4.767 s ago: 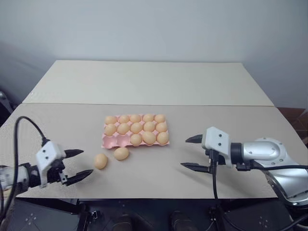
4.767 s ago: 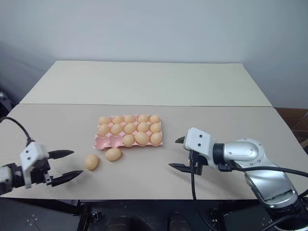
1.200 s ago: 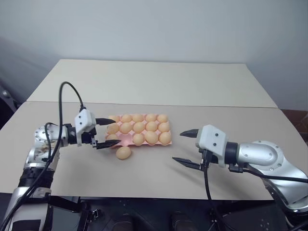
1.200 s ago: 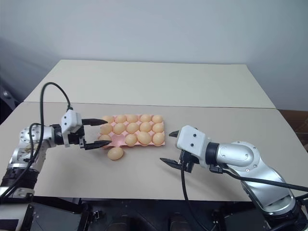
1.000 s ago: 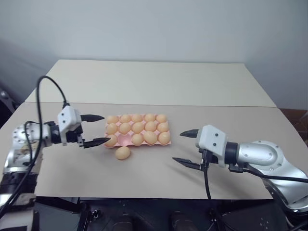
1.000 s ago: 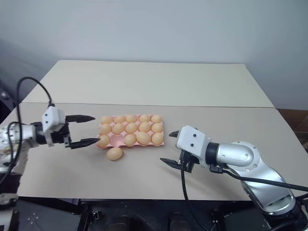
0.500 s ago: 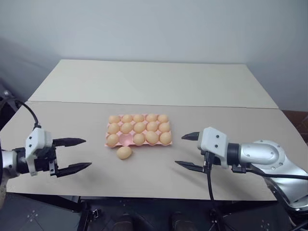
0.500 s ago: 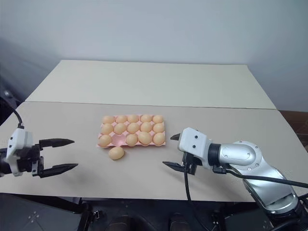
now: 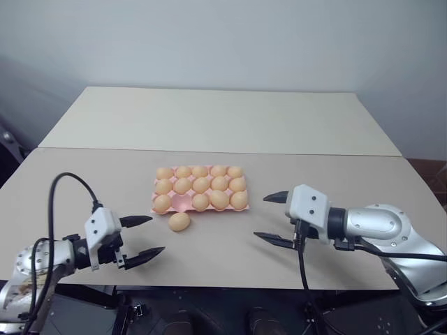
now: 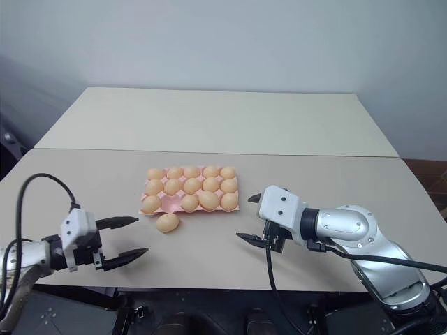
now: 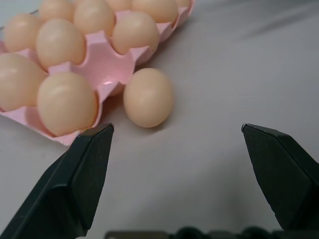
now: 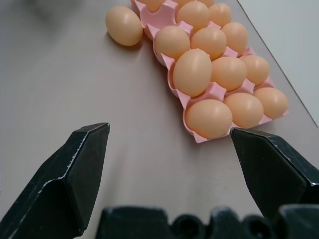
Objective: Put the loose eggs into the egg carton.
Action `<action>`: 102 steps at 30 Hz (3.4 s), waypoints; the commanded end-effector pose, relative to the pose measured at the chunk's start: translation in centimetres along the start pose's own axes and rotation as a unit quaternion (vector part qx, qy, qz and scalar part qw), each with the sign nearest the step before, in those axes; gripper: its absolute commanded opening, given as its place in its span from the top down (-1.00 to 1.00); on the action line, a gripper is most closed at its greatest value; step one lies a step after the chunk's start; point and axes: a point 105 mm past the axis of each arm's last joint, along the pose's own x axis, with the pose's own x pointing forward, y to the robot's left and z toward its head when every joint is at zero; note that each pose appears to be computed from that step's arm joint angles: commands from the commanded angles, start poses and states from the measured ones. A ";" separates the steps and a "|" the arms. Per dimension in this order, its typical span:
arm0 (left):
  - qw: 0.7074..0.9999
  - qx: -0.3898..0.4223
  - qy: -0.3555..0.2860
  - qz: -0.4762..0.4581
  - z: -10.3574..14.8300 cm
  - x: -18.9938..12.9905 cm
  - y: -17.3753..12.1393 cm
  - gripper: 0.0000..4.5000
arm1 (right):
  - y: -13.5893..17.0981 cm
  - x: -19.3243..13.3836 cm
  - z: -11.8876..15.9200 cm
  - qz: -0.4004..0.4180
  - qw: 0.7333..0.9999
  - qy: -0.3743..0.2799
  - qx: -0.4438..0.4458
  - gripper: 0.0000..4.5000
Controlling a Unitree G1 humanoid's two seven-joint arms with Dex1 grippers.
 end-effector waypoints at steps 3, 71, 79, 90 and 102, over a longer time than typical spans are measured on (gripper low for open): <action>1.000 0.018 -0.007 0.003 0.4 1.4 0.5 -0.99 | -0.4 -0.2 1.0 -0.016 1.000 -0.013 -0.024 -1.00; 0.993 0.086 -0.076 0.000 6.2 7.0 7.6 0.08 | -1.1 -1.5 2.4 -0.060 0.997 -0.021 -0.045 -1.00; 0.990 0.110 -0.088 0.018 6.3 7.0 8.1 -0.78 | -1.0 -1.5 2.0 -0.061 0.997 -0.014 -0.041 -1.00; 0.985 0.104 -0.131 0.034 7.9 3.0 7.2 -0.78 | -1.1 -1.5 1.7 -0.054 0.998 -0.010 -0.039 -1.00; 0.996 0.077 -0.014 0.031 6.6 -5.1 3.9 -0.78 | -1.4 -3.0 0.7 -0.018 0.998 0.011 -0.065 -1.00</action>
